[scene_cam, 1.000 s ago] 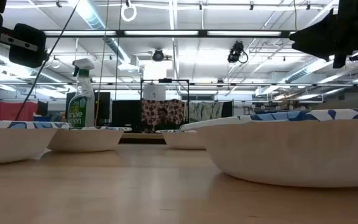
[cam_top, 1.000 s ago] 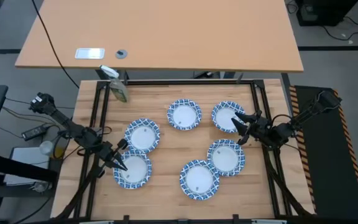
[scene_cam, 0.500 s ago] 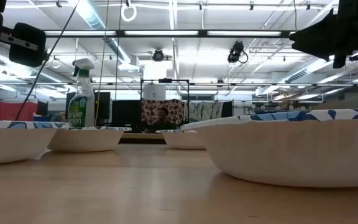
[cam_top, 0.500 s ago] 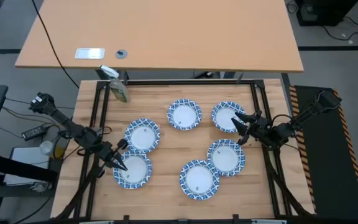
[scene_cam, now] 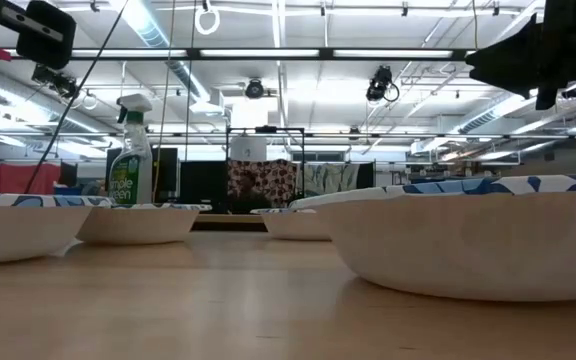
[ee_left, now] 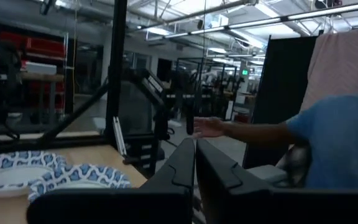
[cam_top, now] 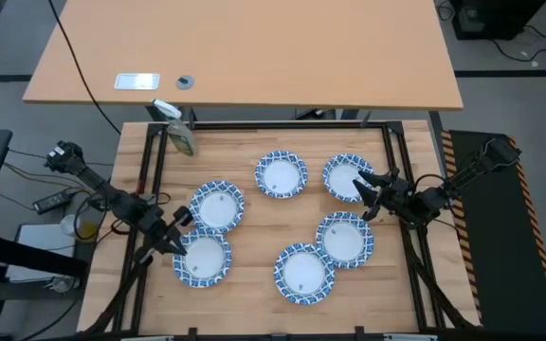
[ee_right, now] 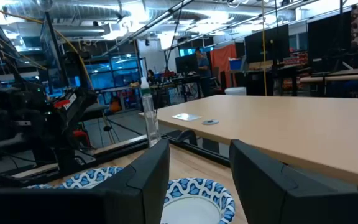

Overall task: Nest bowls inside each other
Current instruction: Stack the white bowl on top of the other white bowl

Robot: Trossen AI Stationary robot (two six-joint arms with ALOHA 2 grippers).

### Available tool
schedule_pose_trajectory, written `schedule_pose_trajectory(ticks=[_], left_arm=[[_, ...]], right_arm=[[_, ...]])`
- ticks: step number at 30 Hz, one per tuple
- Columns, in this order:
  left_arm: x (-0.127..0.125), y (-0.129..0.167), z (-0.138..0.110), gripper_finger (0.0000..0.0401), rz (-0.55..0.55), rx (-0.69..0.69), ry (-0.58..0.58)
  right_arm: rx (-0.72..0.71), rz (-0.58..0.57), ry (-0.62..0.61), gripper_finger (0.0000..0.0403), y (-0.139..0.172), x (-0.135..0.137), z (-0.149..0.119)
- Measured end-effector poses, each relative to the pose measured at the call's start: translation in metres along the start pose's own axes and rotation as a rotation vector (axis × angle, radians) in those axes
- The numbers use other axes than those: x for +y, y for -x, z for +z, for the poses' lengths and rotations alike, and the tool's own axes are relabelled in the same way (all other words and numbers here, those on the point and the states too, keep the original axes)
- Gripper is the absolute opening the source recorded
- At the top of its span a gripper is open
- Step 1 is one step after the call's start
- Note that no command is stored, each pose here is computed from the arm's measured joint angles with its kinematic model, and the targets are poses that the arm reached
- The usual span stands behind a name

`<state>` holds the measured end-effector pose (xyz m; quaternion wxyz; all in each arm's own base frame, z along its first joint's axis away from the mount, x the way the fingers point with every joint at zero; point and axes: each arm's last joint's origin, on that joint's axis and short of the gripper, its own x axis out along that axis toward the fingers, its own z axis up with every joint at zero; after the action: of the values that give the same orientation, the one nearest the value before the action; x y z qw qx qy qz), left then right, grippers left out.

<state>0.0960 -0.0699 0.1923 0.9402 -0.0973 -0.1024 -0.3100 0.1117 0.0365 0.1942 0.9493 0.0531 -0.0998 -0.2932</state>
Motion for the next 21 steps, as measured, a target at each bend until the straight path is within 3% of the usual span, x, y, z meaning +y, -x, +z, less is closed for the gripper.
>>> schedule_pose_trajectory(ticks=[12, 14, 18, 21], left_arm=[[0.005, 0.001, 0.004, 0.002, 0.191, -0.05, -0.035], [0.008, 0.001, 0.005, 0.002, 0.297, -0.073, -0.04], [0.017, 0.006, 0.008, 0.002, 0.617, -0.111, -0.071], [0.024, 0.008, 0.009, 0.002, 0.734, -0.124, -0.075]], right_arm=[[-0.019, 0.017, -0.029, 0.0176, 0.0, 0.0, 0.003], [-0.031, 0.047, -0.033, 0.0176, 0.0, 0.0, 0.004], [-0.052, 0.043, 0.021, 0.0176, -0.002, -0.001, 0.006], [-0.062, 0.047, -0.012, 0.0176, -0.004, -0.002, 0.006]])
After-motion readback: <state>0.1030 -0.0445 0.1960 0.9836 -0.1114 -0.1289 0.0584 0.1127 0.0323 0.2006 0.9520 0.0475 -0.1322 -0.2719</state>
